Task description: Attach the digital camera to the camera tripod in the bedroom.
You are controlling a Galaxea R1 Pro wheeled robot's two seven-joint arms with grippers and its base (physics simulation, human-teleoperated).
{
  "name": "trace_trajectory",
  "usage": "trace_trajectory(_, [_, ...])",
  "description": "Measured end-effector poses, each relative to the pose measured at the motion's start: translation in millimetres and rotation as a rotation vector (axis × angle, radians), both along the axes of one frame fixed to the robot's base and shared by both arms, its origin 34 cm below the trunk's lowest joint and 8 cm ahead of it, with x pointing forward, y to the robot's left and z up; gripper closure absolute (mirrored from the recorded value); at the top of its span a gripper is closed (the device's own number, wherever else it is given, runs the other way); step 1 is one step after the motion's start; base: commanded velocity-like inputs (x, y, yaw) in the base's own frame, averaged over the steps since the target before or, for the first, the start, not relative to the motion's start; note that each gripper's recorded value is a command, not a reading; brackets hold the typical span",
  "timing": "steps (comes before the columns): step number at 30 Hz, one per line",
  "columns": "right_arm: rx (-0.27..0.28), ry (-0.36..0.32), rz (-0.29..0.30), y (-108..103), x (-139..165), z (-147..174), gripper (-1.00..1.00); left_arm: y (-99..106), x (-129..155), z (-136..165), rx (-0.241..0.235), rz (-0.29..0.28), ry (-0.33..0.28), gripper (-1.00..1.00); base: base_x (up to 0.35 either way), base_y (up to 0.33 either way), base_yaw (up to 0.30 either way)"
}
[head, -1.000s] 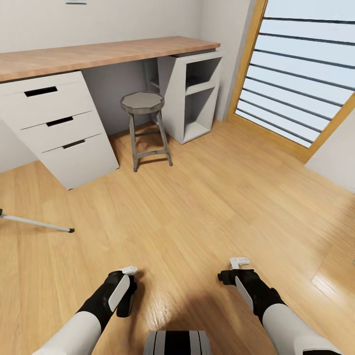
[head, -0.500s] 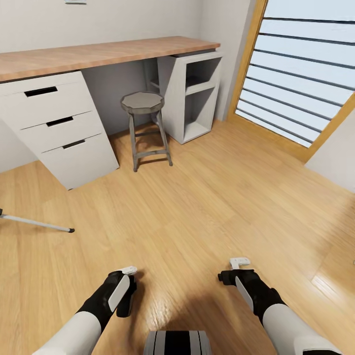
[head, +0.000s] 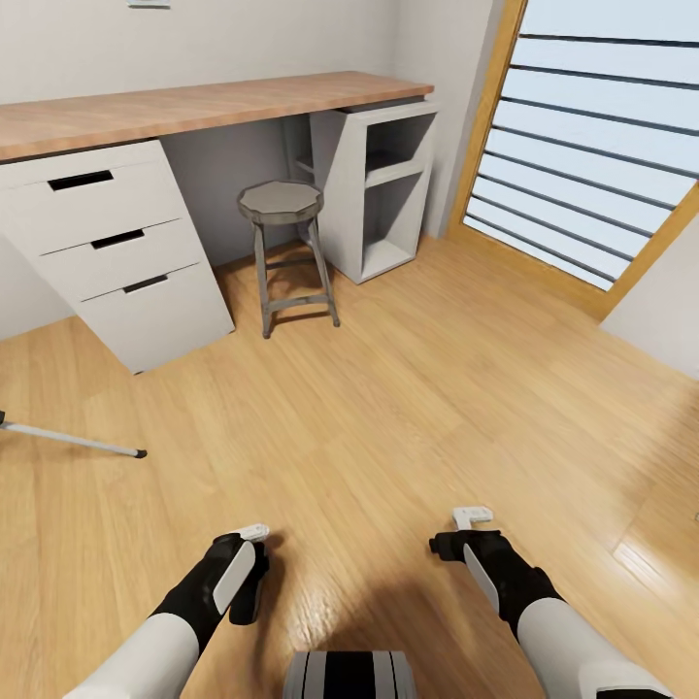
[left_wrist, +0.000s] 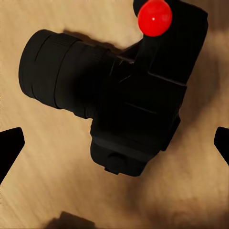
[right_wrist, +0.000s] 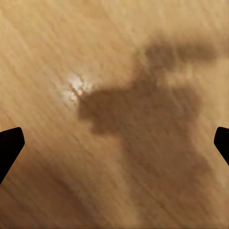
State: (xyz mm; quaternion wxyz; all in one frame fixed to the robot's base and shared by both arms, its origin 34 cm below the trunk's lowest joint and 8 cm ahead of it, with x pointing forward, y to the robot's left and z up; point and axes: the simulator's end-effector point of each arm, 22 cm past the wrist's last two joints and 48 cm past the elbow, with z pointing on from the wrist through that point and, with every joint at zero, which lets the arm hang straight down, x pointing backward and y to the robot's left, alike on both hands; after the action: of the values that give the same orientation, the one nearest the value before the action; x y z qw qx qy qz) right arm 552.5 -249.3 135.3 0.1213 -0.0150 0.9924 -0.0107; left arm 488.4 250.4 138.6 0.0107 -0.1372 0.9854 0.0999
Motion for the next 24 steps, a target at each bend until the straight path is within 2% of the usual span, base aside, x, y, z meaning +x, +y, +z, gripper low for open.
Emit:
trace_trajectory(11, [0.0,0.0,-0.001,0,0,0,-1.0,1,-1,0,0.019,-0.033,0.002,-1.0,0.0,0.0,0.0])
trace_trajectory(24, [-0.002,0.0,0.0,-1,0,0,-1.0,9,-20,-10,0.052,-0.103,0.043,-1.0,0.0,0.0,0.0])
